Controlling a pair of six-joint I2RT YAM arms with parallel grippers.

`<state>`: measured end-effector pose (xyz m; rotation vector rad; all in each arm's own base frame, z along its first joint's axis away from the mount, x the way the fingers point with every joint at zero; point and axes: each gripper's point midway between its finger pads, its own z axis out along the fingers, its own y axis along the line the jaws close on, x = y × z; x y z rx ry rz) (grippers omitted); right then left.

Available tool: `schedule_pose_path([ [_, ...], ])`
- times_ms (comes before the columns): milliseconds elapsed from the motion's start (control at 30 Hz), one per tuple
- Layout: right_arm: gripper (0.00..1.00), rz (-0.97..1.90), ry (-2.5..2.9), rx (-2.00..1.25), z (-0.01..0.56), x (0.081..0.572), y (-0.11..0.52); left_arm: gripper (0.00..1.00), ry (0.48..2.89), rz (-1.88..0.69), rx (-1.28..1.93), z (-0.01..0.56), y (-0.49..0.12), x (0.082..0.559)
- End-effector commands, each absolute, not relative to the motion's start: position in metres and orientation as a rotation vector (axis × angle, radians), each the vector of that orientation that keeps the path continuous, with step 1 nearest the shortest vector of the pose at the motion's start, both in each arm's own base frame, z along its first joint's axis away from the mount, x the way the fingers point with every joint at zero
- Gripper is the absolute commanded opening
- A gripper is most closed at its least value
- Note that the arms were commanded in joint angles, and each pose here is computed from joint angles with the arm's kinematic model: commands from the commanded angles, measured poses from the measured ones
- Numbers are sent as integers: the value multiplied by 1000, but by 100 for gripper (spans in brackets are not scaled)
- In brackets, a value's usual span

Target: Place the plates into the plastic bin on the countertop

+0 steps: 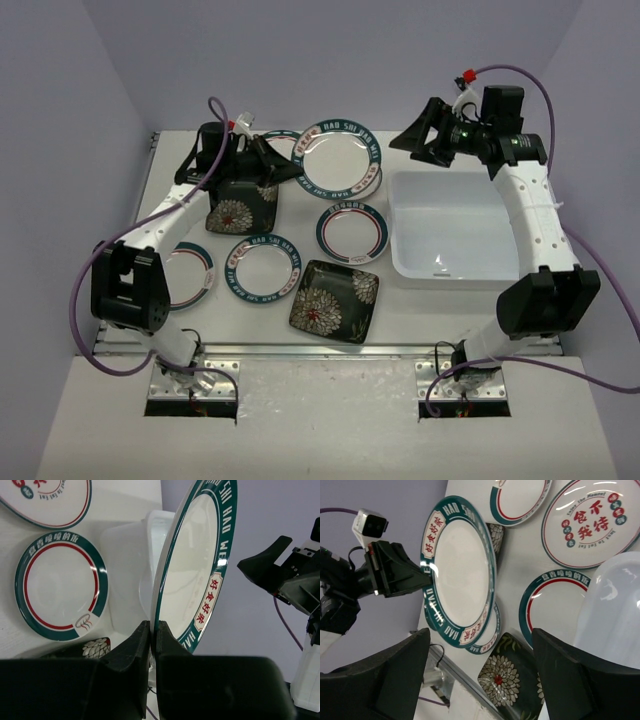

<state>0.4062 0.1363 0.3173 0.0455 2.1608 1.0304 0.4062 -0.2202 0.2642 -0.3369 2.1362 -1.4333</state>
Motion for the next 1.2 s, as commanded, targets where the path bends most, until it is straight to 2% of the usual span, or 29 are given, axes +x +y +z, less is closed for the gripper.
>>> schedule_pose_path([
  [0, 77, 1106, 2121, -82, 319, 395, 150, 0, 2005, -1551, -114, 321, -239, 368],
  [167, 66, 1284, 2120, -119, 309, 376, 165, 0, 2015, -1583, -90, 320, -253, 352],
  [267, 54, 1302, 2128, -124, 304, 369, 167, 0, 2004, -1600, -76, 324, -257, 349],
  [367, 25, 1311, 2140, -121, 301, 365, 167, 0, 1977, -1616, -49, 334, -261, 345],
  [400, 12, 1300, 2141, -116, 302, 365, 166, 0, 1972, -1619, -42, 336, -261, 344],
  [433, 0, 1268, 2149, -91, 302, 365, 160, 6, 1977, -1613, -43, 337, -261, 344],
  [467, 0, 1187, 2168, -4, 297, 371, 142, 62, 2005, -1555, -64, 332, -258, 348],
  [500, 0, 1101, 2184, 90, 292, 376, 123, 99, 2037, -1472, -89, 326, -252, 354],
  [667, 0, 583, 2208, 512, 270, 369, 14, 100, 2194, -741, -370, 292, -164, 384],
  [800, 0, 140, 2205, 543, 252, 342, -47, 100, 2226, -379, -546, 263, -81, 375],
  [967, 0, -21, 2233, 438, 226, 331, -65, 100, 2285, -222, -639, 230, -27, 361],
  [1067, 0, -40, 2288, 385, 208, 334, -67, 100, 2306, -157, -635, 218, -17, 359],
  [1167, 5, 40, 2325, 340, 191, 342, -56, 100, 2321, -201, -612, 212, -24, 362],
])
